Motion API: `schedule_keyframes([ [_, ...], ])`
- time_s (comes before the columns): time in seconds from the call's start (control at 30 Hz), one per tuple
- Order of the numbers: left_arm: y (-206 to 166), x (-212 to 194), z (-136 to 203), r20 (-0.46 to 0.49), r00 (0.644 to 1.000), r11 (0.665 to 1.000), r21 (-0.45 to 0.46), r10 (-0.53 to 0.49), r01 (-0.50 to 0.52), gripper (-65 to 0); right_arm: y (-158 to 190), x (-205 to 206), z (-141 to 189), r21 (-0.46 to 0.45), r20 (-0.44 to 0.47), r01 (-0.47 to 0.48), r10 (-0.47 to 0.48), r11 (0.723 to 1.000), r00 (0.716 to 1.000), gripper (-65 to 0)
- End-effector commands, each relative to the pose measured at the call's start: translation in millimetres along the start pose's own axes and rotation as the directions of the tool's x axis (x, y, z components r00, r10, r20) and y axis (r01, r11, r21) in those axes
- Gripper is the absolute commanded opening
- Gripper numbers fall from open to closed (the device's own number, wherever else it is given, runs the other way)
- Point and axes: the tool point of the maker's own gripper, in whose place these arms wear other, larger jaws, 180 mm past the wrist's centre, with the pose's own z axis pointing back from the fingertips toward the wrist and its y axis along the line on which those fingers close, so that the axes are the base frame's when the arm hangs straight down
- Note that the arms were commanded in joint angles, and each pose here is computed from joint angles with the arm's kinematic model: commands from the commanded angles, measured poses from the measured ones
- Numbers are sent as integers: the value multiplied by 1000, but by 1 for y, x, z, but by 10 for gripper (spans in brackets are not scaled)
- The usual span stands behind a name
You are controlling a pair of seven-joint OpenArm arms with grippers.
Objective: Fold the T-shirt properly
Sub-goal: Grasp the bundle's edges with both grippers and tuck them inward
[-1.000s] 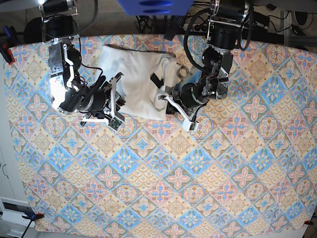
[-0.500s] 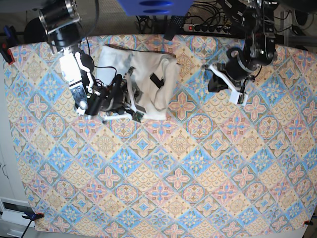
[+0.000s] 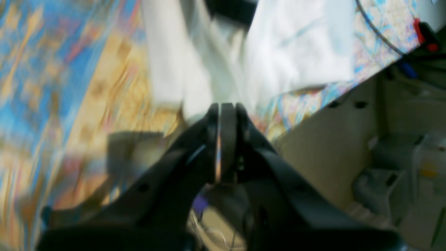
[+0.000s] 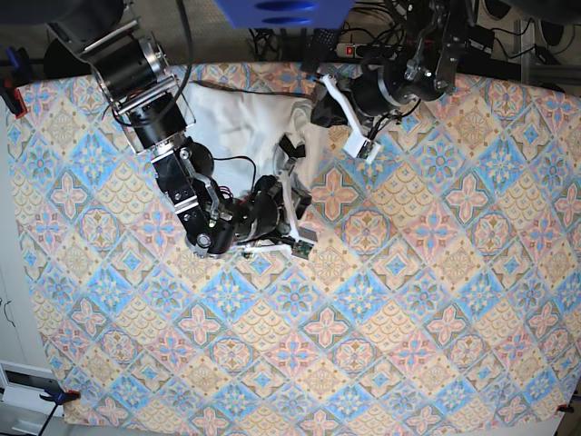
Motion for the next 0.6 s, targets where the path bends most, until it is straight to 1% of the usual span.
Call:
schedule_keyframes([
  [0.0, -5, 5, -4, 15, 1000, 1000, -20, -1, 1, -650, -13, 9, 7, -24, 25, -2, 2, 1000, 1000, -528],
  [0.1, 5, 2, -18, -9, 1000, 999, 31, 18, -18, -650, -21, 11, 6, -27, 45, 19, -18, 999, 999, -528],
  [0.17, 17, 3, -23, -2, 1000, 997, 80, 7, -7, -650, -29, 14, 9, -37, 57, 25, -23, 999, 998, -528],
  [0.23, 23, 5, -25, 13, 1000, 994, 106, -12, 10, -650, -33, 14, 12, -47, 62, 26, -23, 999, 998, -528],
  [0.33, 32, 7, -22, 17, 999, 990, 137, -34, 31, -650, -49, 10, 26, -88, 88, 58, -51, 994, 995, -528],
  [0.43, 46, 7, -16, 10, 999, 984, 173, -53, 50, -650, -64, 13, 43, -130, 136, 93, -75, 987, 988, -528],
  [0.47, 52, 8, -13, 14, 999, 981, 187, -48, 45, -650, -72, 9, 51, -151, 142, 105, -83, 983, 986, -528],
  [0.57, 75, 14, -1, 43, 999, 970, 243, -21, 10, -650, -81, 7, 60, -174, 155, 118, -91, 978, 984, -528],
])
